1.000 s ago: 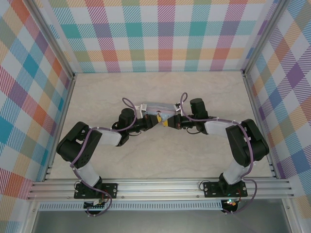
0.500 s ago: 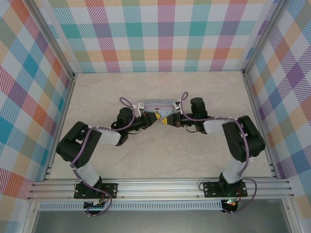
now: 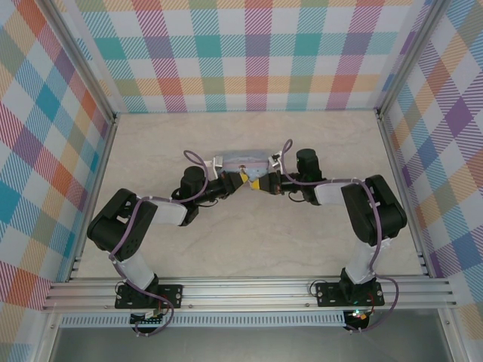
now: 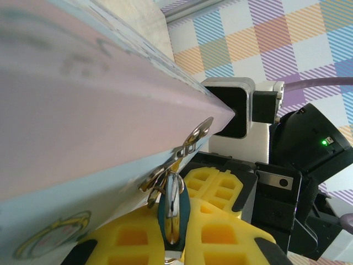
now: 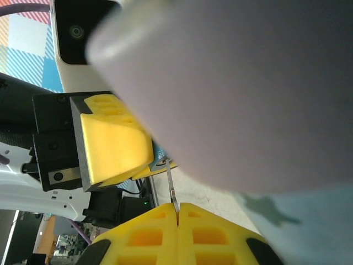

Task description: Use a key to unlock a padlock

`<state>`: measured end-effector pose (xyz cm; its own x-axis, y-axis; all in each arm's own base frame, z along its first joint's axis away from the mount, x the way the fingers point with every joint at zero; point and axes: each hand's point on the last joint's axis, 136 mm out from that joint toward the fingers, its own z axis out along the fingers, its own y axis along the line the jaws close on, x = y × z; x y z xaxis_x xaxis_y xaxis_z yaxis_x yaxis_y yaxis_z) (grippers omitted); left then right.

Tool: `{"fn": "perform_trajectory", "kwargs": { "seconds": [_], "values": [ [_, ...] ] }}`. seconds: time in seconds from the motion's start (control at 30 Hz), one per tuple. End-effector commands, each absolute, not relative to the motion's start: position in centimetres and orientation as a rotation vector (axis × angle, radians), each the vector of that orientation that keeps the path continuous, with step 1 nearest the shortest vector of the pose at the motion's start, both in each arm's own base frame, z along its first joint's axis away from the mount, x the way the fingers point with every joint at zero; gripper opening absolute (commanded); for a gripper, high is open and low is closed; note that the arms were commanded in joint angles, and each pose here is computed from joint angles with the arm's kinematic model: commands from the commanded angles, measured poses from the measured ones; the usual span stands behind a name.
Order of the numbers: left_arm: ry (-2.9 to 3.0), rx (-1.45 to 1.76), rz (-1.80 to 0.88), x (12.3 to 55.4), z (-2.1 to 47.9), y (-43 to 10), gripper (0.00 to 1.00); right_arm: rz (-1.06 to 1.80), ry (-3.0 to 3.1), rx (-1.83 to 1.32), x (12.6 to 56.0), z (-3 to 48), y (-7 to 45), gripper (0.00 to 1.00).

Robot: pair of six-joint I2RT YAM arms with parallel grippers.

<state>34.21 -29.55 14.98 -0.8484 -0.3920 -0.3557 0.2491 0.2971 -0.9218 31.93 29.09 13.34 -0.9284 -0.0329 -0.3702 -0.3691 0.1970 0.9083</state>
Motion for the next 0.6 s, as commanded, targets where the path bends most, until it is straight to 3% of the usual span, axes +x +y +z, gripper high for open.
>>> {"fn": "perform_trajectory", "kwargs": {
  "seconds": [0.0,0.57],
  "values": [
    [1.892,0.196,-1.756,31.19,19.91,-32.23,0.0,1.759,2.078,-0.403,34.57,16.19,29.56,0.02],
    [1.84,0.216,-1.768,31.6,20.72,-32.48,0.0,1.774,2.063,-0.387,35.49,16.56,29.08,0.03]
  ]
}}
